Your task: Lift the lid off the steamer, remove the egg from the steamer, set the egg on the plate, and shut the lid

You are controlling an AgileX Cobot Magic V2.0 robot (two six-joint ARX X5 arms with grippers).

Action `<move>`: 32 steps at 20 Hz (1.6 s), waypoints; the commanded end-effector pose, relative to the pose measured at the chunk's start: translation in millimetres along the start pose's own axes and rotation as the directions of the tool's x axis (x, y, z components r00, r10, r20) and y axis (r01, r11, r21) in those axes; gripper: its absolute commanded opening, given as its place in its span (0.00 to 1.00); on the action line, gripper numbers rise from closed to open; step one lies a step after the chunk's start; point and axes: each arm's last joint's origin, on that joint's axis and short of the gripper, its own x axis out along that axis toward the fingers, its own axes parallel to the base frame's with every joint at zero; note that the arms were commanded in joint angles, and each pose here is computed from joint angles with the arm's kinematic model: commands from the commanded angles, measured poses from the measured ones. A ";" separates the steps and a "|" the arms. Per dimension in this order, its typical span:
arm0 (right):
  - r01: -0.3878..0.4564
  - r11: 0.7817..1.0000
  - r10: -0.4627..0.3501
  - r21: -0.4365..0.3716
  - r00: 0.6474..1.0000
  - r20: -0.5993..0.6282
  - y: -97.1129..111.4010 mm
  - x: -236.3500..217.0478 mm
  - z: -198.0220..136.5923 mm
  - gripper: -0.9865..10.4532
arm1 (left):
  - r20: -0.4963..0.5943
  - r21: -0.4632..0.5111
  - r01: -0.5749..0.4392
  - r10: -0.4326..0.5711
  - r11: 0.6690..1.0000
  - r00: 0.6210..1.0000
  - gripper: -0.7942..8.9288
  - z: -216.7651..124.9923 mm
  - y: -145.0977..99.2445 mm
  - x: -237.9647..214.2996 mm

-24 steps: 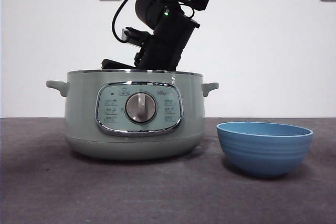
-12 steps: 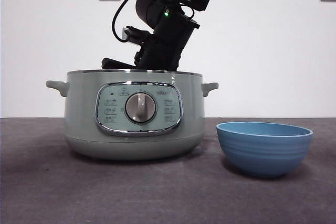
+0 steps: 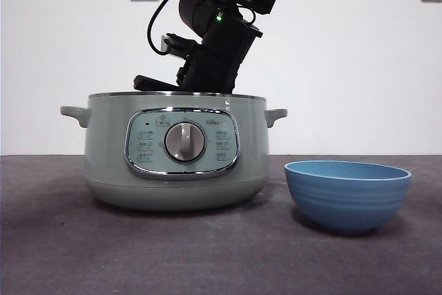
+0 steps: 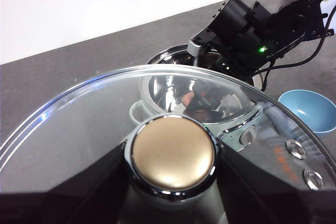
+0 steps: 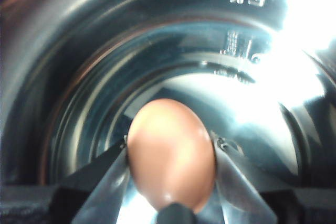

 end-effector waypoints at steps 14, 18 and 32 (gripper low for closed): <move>0.223 0.972 -0.228 -0.081 0.971 -0.066 -4.8 -231.9 -38.5 0.08 | 0.119 0.048 0.145 -0.150 0.988 0.982 0.07 41.2 -5.1 54.3; 0.246 0.968 -0.250 -0.045 0.956 -0.152 -26.4 -198.2 -74.2 0.08 | 0.102 0.051 0.151 -0.155 0.987 0.983 0.07 50.9 -6.3 87.3; 0.192 0.981 -0.180 0.039 0.964 -0.194 -67.1 -99.5 -151.4 0.08 | 0.086 0.058 0.213 -0.217 0.975 0.972 0.07 61.2 -13.0 151.5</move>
